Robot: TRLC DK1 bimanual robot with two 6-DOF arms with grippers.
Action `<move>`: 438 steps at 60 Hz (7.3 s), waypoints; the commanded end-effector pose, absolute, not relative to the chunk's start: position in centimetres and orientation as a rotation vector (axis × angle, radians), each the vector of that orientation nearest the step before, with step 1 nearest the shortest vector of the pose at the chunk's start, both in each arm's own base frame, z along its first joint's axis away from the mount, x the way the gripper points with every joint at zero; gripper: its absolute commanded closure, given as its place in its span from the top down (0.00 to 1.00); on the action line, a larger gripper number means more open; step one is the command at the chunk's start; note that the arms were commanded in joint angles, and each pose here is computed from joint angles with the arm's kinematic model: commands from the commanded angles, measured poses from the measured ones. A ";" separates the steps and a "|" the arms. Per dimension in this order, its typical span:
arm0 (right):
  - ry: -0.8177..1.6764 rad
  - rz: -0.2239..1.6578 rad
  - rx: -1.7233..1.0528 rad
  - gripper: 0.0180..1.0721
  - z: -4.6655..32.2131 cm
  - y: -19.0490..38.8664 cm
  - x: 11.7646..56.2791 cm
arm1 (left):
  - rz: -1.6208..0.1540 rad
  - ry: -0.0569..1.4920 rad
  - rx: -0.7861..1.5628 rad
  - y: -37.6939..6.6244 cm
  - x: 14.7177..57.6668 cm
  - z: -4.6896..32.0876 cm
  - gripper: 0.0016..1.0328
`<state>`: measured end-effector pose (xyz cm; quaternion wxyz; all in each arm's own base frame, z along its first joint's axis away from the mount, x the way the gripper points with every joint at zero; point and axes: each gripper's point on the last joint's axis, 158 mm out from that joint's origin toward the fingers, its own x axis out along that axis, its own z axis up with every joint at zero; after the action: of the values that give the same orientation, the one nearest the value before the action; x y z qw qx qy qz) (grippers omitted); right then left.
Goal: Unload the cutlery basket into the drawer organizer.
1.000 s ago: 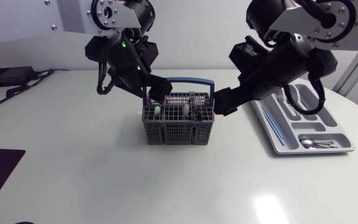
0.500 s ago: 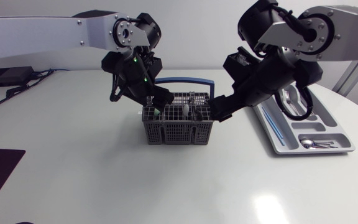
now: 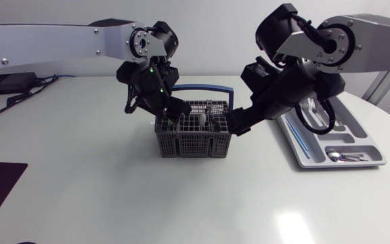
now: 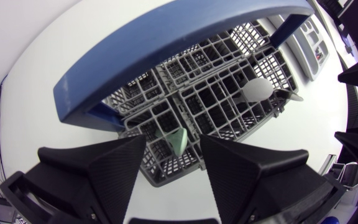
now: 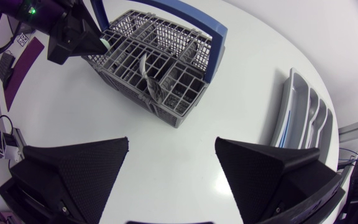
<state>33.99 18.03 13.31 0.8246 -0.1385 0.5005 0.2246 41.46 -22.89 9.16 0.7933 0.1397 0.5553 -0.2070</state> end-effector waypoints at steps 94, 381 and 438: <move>1.127 0.483 -0.317 0.95 10.2 17.7 32.7 | -0.455 1.190 0.312 -23.2 40.8 8.5 0.22; 0.508 1.323 -0.516 0.41 16.7 26.7 20.6 | -1.245 0.792 0.235 -32.5 19.0 21.2 0.07; 0.514 1.323 -0.501 0.05 16.3 26.7 20.2 | -1.235 0.785 0.223 -32.5 19.4 21.6 0.18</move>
<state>20.32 26.95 17.24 0.7303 -0.2279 0.2219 0.6045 19.81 -32.63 22.58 0.7470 0.0977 0.3443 -0.5602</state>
